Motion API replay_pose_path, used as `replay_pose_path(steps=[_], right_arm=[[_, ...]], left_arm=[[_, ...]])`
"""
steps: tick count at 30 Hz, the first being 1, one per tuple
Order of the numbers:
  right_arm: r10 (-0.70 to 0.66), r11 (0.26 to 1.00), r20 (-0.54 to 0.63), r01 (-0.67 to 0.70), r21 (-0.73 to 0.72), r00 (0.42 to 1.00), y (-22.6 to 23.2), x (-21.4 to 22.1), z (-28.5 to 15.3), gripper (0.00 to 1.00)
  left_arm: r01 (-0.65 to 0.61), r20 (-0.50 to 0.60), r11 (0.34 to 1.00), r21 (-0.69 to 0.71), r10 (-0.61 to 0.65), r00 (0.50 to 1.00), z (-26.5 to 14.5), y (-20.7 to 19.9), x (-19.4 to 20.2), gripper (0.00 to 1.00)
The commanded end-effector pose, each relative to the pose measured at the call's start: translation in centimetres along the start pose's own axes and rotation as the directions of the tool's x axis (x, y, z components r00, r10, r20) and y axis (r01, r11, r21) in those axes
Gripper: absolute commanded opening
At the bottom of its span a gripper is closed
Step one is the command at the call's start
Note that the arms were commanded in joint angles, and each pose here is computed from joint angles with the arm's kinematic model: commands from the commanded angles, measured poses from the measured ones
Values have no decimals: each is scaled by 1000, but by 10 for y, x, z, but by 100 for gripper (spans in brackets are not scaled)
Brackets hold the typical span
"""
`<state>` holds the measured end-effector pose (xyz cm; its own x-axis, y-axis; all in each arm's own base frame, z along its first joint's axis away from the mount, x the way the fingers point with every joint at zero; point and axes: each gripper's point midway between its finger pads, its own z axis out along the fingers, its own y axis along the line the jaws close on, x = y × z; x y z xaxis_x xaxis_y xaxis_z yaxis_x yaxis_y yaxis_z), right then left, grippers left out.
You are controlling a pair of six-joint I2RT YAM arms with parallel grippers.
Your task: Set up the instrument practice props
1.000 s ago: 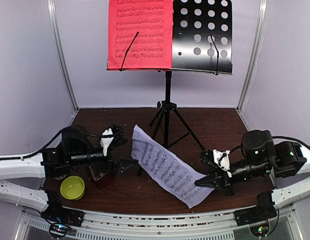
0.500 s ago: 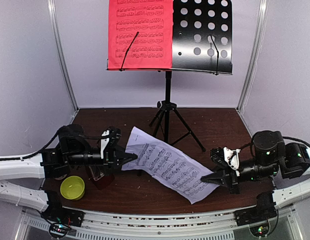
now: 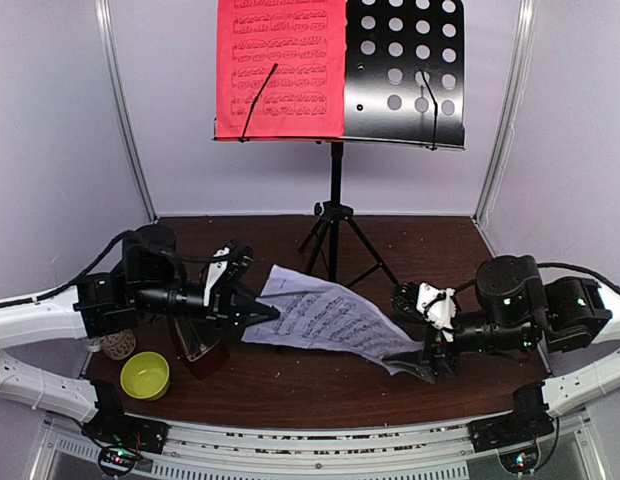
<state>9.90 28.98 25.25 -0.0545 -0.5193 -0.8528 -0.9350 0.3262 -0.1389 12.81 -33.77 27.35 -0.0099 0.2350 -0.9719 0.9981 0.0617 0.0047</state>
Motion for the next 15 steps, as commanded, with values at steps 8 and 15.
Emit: replay_pose_path(steps=[8, 15], right_arm=[[-129, 986, -74, 136, 98, 989, -18, -53, 12, 67], [-129, 981, -169, 150, 121, 977, -23, -35, 13, 87]], left_arm=[[15, -174, 991, 134, 9, 985, 22, -17, 1, 0], [-12, -193, 991, 130, 37, 981, 17, -17, 1, 0]])
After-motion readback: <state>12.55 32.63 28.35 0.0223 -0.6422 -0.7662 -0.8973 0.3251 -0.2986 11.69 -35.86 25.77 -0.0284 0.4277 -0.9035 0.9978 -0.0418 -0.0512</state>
